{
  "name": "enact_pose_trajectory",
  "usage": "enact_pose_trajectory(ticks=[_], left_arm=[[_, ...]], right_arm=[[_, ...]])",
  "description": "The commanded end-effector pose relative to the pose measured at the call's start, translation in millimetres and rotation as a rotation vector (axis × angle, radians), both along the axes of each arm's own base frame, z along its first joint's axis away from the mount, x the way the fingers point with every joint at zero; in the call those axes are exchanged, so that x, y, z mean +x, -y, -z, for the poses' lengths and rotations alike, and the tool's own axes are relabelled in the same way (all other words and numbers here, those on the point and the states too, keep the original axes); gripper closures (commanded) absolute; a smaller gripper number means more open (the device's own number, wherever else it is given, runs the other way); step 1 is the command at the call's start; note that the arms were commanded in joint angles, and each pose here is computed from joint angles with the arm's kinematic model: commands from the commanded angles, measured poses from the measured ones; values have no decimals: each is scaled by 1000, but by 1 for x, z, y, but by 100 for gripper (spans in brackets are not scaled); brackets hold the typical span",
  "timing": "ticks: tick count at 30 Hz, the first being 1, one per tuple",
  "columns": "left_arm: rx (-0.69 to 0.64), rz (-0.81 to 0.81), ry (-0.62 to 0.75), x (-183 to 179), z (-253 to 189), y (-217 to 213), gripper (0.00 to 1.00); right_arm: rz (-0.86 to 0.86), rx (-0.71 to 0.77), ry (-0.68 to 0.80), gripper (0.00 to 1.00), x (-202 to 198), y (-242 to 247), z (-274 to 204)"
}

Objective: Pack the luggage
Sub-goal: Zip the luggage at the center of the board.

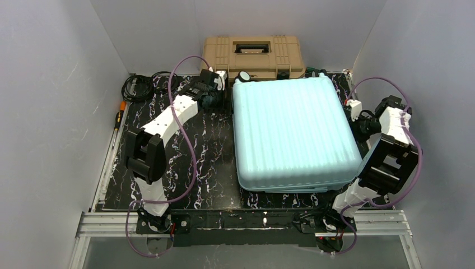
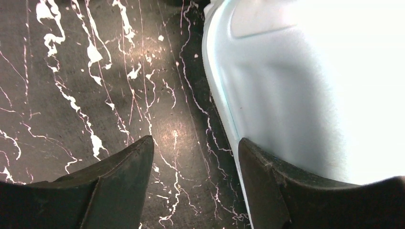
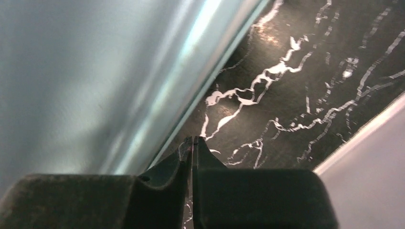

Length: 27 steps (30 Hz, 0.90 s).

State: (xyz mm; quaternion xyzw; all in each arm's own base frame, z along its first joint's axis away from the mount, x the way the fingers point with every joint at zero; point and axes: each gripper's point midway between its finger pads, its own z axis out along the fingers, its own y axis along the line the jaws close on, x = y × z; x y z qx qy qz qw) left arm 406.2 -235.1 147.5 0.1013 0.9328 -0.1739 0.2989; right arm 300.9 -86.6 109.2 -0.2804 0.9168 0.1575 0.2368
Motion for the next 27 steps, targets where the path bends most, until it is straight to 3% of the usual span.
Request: enact_pose_trajectory(ticks=[1, 10, 15, 17, 20, 24, 27], left_arm=[[-155, 39, 98, 10, -57, 38, 36], [-245, 116, 129, -8, -94, 85, 36], [-142, 57, 138, -11, -82, 68, 37], [-129, -16, 125, -9, -69, 45, 44], [-226, -106, 40, -8, -50, 20, 54], [-299, -133, 19, -5, -42, 13, 63], [-365, -139, 20, -2, -46, 18, 82]], right_arm=[[-70, 20, 4, 87, 1, -20, 10], [-109, 49, -16, 87, 0, -36, 18], [-102, -10, -24, 86, -5, -26, 23], [-95, -25, -23, 86, -7, -21, 25], [-86, -4, -35, 86, -8, -20, 25], [-76, 44, -42, 86, -6, -25, 24], [-66, 62, -46, 86, -5, -27, 24]])
